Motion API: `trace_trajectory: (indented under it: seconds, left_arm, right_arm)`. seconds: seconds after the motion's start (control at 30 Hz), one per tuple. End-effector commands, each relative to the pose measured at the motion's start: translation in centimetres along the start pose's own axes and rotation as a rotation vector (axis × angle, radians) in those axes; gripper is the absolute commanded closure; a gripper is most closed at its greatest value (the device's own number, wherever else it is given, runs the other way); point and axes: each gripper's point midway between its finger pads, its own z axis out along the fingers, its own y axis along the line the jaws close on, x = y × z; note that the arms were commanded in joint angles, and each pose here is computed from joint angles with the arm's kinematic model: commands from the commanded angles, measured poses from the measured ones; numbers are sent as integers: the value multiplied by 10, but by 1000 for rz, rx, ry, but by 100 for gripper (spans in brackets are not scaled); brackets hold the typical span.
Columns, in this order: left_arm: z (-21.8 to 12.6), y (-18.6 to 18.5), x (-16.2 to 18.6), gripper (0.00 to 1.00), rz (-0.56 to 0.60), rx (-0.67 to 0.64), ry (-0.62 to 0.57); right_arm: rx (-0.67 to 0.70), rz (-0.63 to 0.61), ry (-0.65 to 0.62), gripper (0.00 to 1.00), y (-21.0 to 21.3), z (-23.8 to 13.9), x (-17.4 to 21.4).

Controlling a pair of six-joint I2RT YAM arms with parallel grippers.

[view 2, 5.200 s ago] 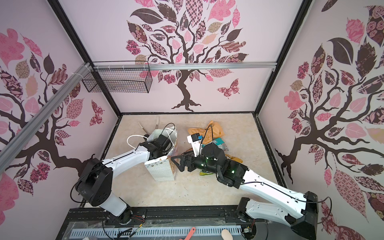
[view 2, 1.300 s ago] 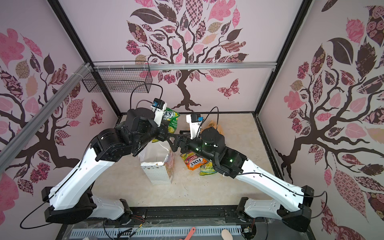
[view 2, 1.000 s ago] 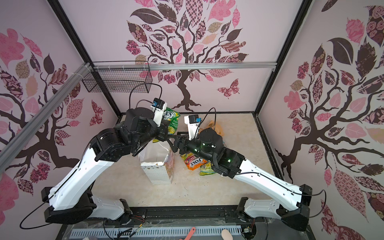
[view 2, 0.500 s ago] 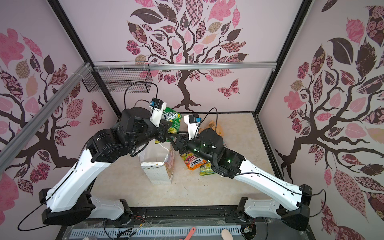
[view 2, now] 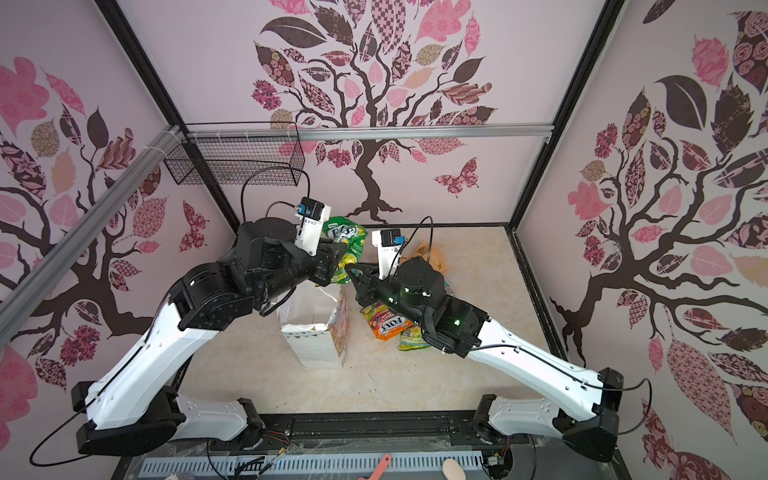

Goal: Take the snacks out of the paper bag
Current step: 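Grasp the raised Spring Tea pack with the right gripper from the left gripper, then carry the pack onto the snack pile with the right gripper while the left draws back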

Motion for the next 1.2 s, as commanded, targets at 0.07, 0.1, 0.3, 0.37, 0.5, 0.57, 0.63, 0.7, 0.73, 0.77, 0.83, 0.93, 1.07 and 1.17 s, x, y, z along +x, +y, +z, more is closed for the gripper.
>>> trace_trajectory:
  seconds: [0.07,0.1,0.3,0.37,0.5,0.57,0.63,0.7,0.73,0.77,0.83,0.93,1.07,1.17]
  left_arm:
    - [-19,0,-12,43,7,37,-84]
    - [-22,-1,-12,41,13,50,-92]
    - [-39,-18,-4,29,83,192,-143]
    - [-46,-24,2,24,103,245,-159]
    - [-59,-33,20,11,140,335,-158]
    - [-64,-35,28,4,150,364,-147]
    - [-69,-39,39,1,160,404,-128]
    - [-71,-41,49,1,161,430,-102]
    - [-73,-42,54,1,158,440,-92]
    - [-72,-42,60,1,154,447,-78]
    - [-72,-41,72,1,147,453,-48]
    - [-69,-37,87,1,134,438,-1]
    - [-67,-31,103,1,115,411,38]
    - [-68,-29,108,1,112,411,49]
  right_arm:
    - [36,-20,-68,100,-4,-11,-20]
    - [42,-23,-70,100,-5,-12,-21]
    - [79,-20,-76,100,-20,-27,-28]
    - [98,-13,-78,100,-29,-35,-28]
    - [157,1,-67,100,-53,-53,-22]
    - [187,11,-55,100,-66,-62,-14]
    - [220,19,-42,100,-79,-71,-1]
    - [244,35,-19,100,-90,-77,15]
    - [255,47,-3,100,-96,-80,25]
    - [260,59,15,100,-102,-81,35]
    - [253,93,61,100,-110,-83,60]
    - [237,142,137,100,-122,-83,98]
    - [195,207,248,100,-131,-83,146]
    - [149,257,294,100,-135,-83,176]
